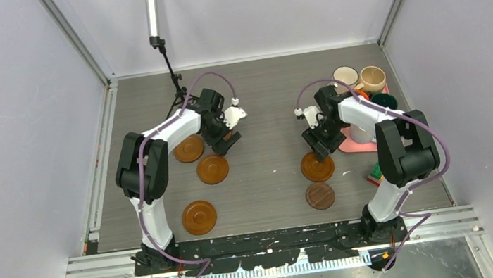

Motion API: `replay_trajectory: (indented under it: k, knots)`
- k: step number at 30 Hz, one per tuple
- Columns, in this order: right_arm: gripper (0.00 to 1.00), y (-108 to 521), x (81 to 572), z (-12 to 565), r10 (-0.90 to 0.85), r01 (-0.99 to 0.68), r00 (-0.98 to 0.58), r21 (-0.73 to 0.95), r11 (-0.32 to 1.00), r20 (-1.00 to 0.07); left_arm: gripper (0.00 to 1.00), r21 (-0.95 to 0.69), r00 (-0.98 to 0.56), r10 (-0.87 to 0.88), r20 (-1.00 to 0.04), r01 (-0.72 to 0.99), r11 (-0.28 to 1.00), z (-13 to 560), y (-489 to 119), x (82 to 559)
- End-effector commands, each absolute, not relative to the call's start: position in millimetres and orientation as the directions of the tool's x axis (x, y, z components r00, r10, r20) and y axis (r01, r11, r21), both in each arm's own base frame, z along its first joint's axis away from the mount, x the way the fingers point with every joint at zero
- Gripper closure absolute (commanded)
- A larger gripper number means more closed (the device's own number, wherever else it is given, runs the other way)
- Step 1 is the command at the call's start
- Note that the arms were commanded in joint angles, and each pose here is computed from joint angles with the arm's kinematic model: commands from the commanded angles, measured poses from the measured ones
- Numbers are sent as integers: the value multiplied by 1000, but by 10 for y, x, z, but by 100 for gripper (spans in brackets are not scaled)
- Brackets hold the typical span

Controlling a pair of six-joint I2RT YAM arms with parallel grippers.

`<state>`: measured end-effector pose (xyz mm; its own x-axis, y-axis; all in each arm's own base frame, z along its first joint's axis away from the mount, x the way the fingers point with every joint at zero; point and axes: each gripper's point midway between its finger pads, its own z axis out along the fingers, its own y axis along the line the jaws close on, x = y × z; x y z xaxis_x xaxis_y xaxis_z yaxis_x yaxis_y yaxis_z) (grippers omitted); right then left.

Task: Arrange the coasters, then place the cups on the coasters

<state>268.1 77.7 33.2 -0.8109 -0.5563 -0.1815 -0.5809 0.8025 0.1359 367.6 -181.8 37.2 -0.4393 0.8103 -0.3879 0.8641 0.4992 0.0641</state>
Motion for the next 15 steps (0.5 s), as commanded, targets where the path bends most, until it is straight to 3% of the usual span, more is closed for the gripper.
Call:
replay_trajectory:
  k: [1, 5, 8, 15]
  knots:
    - [38, 731, 2829, 223, -565, -584, -803, 63, 809, -191, 17, 73, -348, 835, -426, 907, 415, 373, -1953, 3743]
    - [42, 734, 2973, 114, -546, -560, -820, 46, 827, -173, 21, 42, -324, 832, -450, 923, 382, 396, -2030, 3665]
    - [53, 778, 3170, 104, -493, -507, -849, 35, 861, -190, 28, 27, -303, 832, -465, 935, 355, 403, -2088, 3581]
    - [66, 1008, 3666, 79, -388, -418, -888, 79, 905, -247, 44, 96, -165, 827, -537, 962, 255, 450, -2232, 3522]
